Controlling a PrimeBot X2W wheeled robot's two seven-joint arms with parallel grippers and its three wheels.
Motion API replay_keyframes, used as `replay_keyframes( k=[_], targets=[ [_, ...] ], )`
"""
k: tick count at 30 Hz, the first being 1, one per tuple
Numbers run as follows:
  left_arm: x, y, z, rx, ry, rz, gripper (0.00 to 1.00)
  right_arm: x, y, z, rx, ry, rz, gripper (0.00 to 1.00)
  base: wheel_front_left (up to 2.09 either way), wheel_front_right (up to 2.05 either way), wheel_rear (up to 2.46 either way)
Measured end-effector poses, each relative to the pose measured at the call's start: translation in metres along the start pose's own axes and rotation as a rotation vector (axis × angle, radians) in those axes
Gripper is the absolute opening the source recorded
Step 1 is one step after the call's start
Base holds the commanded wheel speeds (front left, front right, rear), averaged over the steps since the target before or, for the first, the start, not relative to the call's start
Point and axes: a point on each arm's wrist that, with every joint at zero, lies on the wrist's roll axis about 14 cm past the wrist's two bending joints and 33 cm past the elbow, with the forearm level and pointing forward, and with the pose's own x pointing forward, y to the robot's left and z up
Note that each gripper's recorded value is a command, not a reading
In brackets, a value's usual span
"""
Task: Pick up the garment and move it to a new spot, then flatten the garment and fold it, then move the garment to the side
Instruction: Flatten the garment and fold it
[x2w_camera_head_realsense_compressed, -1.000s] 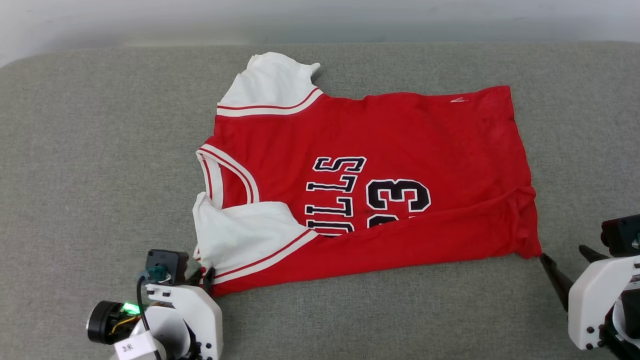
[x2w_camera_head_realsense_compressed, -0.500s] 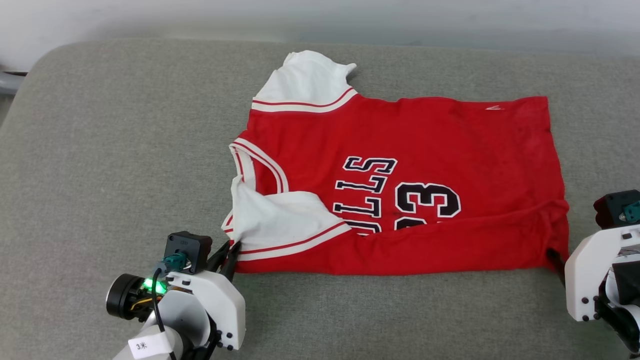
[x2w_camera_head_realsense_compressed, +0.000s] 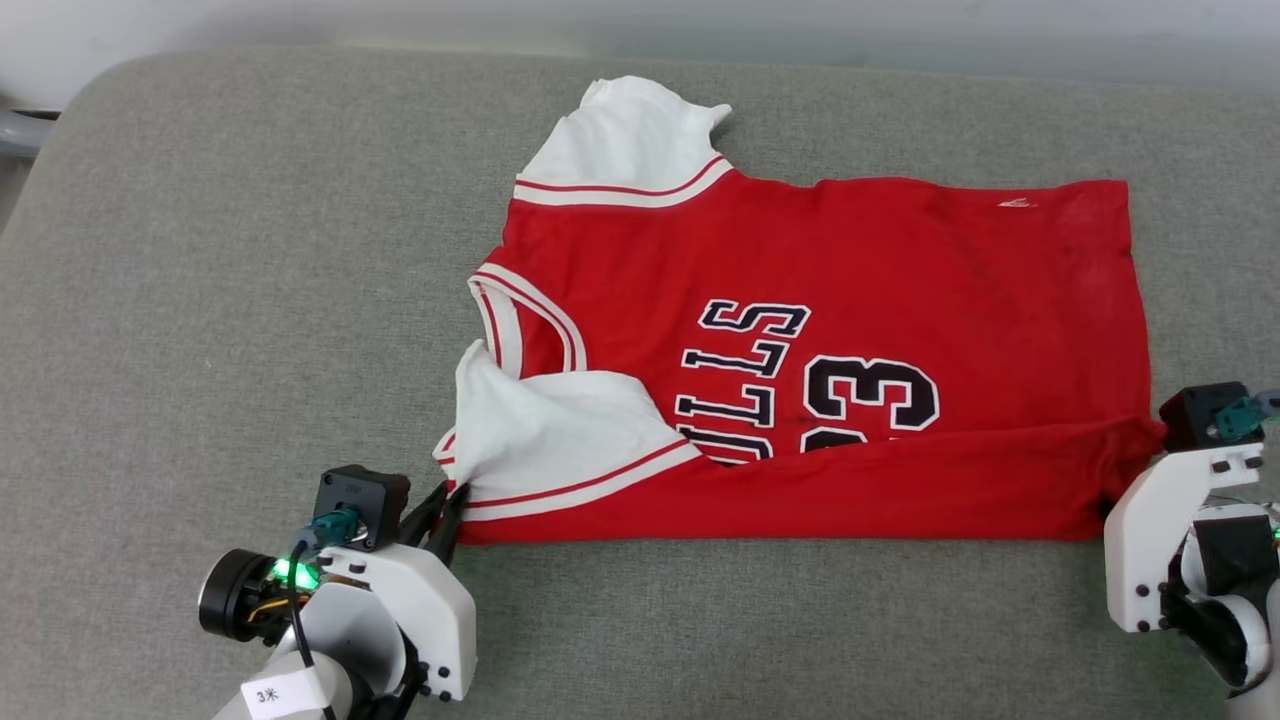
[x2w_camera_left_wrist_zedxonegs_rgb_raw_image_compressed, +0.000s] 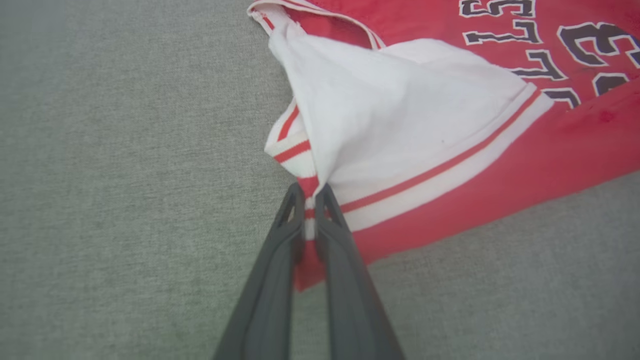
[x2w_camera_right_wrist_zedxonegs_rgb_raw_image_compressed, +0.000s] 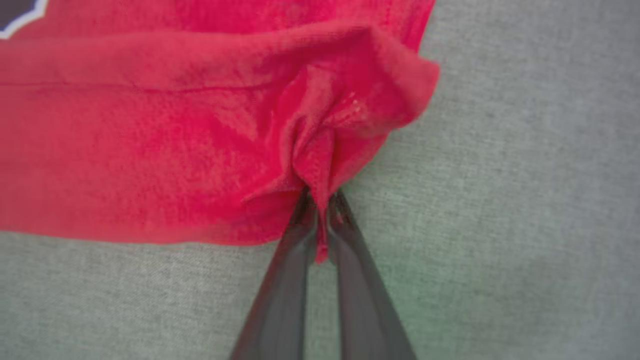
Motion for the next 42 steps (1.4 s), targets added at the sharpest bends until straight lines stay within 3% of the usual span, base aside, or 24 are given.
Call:
replay_keyframes(
  k=[11,27,33,42],
  targets=[
    [-0.016,-0.004,-0.021,-0.015,0.069,-0.03,0.0,-0.027,-0.009,-0.009,0.041,-0.065,0.008,0.0,0.0,0.0,0.0],
    [-0.078,-0.016,-0.055,-0.038,0.158,-0.07,0.0,-0.08,-0.024,-0.072,0.111,-0.055,0.004,0.0,0.0,0.0,0.0],
    [-0.083,-0.027,-0.075,-0.042,0.227,-0.105,0.0,-0.082,-0.026,-0.097,0.122,0.004,-0.009,0.0,0.0,0.0,0.0],
    [-0.069,-0.031,-0.093,-0.047,0.291,-0.125,0.0,-0.068,-0.02,-0.104,0.131,0.041,0.004,0.0,0.0,0.0,0.0]
  ],
)
